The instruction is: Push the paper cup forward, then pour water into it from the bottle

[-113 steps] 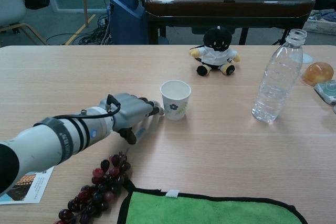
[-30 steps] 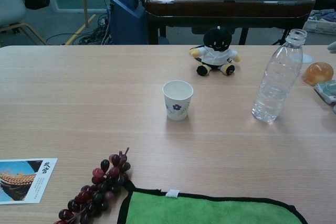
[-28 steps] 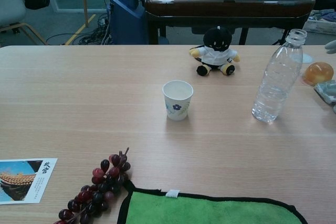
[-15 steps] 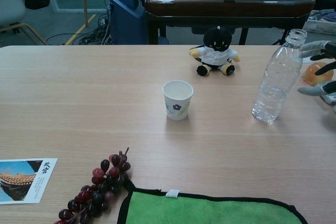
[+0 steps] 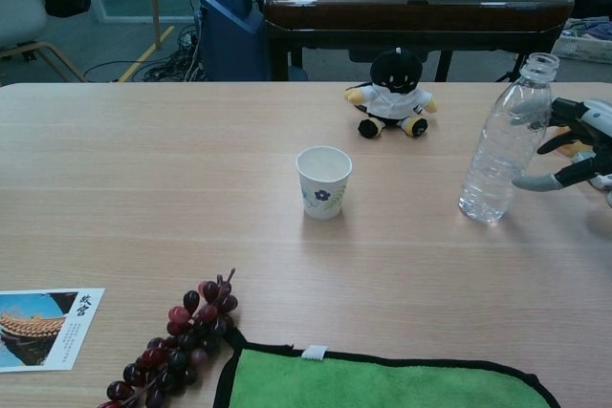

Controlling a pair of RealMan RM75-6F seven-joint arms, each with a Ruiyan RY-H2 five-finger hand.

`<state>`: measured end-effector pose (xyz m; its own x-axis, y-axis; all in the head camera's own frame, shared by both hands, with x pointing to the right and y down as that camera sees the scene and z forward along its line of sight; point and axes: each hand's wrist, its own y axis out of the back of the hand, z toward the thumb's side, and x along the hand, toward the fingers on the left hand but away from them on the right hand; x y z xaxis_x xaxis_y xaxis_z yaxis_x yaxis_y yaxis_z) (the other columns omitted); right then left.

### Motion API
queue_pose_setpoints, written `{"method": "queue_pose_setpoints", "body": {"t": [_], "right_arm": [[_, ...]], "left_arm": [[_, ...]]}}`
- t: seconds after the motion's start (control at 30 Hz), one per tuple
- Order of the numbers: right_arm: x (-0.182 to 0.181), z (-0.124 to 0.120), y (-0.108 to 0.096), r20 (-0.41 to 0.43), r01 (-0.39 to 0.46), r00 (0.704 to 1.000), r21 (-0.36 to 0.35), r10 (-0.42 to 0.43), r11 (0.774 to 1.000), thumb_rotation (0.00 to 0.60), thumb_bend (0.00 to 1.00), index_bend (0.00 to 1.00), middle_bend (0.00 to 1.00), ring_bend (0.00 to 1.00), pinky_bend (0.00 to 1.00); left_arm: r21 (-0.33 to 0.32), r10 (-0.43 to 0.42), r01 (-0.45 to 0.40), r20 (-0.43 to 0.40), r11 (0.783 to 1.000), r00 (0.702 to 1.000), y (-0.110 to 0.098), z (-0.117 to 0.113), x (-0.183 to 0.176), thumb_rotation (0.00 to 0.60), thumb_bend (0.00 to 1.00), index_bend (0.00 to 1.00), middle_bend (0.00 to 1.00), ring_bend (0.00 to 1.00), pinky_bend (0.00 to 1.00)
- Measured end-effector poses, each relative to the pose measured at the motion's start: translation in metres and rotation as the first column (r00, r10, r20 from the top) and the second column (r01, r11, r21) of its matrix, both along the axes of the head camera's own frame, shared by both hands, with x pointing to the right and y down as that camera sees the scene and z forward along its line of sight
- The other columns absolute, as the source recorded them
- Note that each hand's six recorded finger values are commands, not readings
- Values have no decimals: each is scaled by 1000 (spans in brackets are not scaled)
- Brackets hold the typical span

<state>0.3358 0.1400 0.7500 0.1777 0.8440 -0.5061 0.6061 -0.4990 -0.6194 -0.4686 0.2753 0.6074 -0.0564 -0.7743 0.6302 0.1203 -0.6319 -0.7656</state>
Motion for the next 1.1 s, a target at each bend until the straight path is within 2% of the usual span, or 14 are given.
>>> {"method": "queue_pose_setpoints", "body": {"t": [0.17, 0.43, 0.67, 0.9, 1.1], "right_arm": [[-7, 4, 0, 33, 9, 999, -22, -9, 1000, 600, 0, 192, 167, 102, 221], [-19, 9, 1, 132, 33, 991, -68, -24, 997, 600, 0, 192, 165, 101, 215], [-22, 17, 3, 153, 58, 987, -92, -44, 994, 600, 0, 192, 171, 101, 215], [-23, 21, 2, 180, 44, 983, -88, -28, 995, 600, 0, 194, 245, 112, 216], [-27, 22, -3, 189, 38, 982, -61, -26, 997, 600, 0, 275, 323, 182, 279]], "left_arm": [[-1, -3, 3, -2, 1000, 1000, 0, 0, 0, 600, 375, 72, 0, 0, 81], [0, -4, 4, -3, 1000, 1000, 0, 0, -1, 600, 376, 72, 0, 0, 82], [-2, -8, 8, -3, 1000, 1000, -1, 0, -2, 600, 375, 72, 0, 0, 82], [-3, -10, 10, -3, 1000, 1000, 0, 1, -2, 600, 375, 72, 0, 0, 84], [-4, -10, 10, -4, 1000, 1000, 0, 1, -2, 600, 375, 72, 0, 0, 89]]}}
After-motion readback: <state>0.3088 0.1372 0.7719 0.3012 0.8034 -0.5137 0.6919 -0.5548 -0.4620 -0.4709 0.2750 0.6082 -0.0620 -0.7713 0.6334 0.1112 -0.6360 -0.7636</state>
